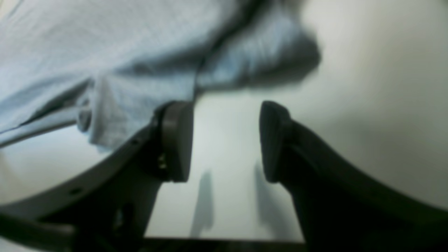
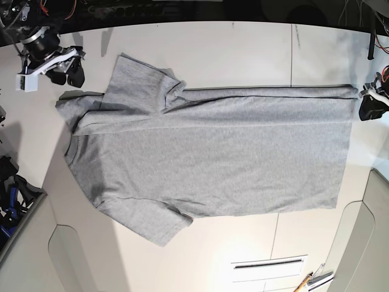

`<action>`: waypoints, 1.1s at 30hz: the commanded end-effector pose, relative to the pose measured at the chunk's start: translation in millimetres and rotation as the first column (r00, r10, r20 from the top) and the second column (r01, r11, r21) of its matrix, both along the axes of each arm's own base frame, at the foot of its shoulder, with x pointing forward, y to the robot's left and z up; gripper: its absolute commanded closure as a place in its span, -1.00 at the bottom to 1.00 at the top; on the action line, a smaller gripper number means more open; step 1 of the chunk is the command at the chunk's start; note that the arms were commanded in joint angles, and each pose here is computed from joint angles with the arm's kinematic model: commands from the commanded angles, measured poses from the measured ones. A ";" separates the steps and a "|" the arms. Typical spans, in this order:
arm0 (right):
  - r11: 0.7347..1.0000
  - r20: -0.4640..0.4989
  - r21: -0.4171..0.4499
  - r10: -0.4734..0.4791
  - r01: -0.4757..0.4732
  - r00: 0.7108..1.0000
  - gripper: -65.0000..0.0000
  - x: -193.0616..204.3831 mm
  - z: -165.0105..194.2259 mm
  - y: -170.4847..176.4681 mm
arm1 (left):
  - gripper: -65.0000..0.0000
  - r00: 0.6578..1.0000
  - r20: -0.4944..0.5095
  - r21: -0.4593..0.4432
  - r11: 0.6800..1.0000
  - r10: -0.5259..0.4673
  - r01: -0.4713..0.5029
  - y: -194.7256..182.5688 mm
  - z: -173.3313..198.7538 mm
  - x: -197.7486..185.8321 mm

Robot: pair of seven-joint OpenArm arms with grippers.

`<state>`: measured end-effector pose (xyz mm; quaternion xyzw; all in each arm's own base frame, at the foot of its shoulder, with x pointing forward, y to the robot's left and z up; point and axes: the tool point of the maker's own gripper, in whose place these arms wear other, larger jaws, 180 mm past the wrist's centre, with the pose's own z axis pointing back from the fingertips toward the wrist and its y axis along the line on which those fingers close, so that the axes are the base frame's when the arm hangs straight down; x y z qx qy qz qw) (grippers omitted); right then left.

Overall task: Fold the T-shirt properly
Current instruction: 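Release the folded edge and regrasp the shirt's side with both grippers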

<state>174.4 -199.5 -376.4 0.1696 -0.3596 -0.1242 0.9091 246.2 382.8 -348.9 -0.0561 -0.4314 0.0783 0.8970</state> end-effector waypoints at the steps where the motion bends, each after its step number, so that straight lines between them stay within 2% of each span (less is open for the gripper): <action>1: 0.999 0.015 0.047 -0.019 0.019 1.000 0.07 1.1 -1.7 0.5 | 0.16 0.999 0.052 0.012 1.000 -0.009 0.008 5.0 17.5 8.2; 3: 0.988 -0.020 0.154 -0.026 0.029 0.999 0.07 -6.2 -20.0 11.0 | 0.16 0.998 0.056 0.007 1.000 -0.008 0.008 4.5 18.2 8.6; 6: 0.961 -0.063 0.276 0.011 0.007 0.998 0.07 -17.5 -37.6 34.1 | 0.16 0.998 0.055 0.008 1.000 -0.008 0.008 4.6 18.0 8.5; 12: 0.932 -0.060 0.354 0.110 -0.081 0.992 0.09 -17.3 -42.1 75.0 | 0.16 0.999 0.054 0.008 1.000 -0.008 0.008 4.5 17.7 8.3; 14: 0.928 -0.050 0.357 0.133 -0.106 0.990 0.34 -12.6 -41.1 82.5 | 0.16 0.998 0.055 0.007 1.000 -0.008 0.008 4.5 17.9 8.5; 17: 0.927 -0.016 0.355 0.137 -0.123 0.990 1.00 1.9 -35.3 85.0 | 0.16 0.998 0.054 0.007 1.000 -0.008 0.008 4.5 17.8 8.3; 24: 0.921 0.126 0.339 0.156 -0.190 0.980 1.00 50.4 -7.3 88.6 | 0.16 0.999 0.054 0.004 1.000 -0.007 0.007 3.7 17.0 8.1; 30: 0.896 0.261 0.323 0.226 -0.305 0.939 1.00 92.2 23.9 115.2 | 0.16 0.999 0.054 -0.001 1.000 -0.005 0.005 2.5 15.7 7.7; 33: 0.895 0.310 0.259 0.278 -0.362 0.909 1.00 113.1 35.0 131.8 | 0.16 0.998 0.055 -0.001 1.000 -0.005 0.005 2.5 15.9 7.9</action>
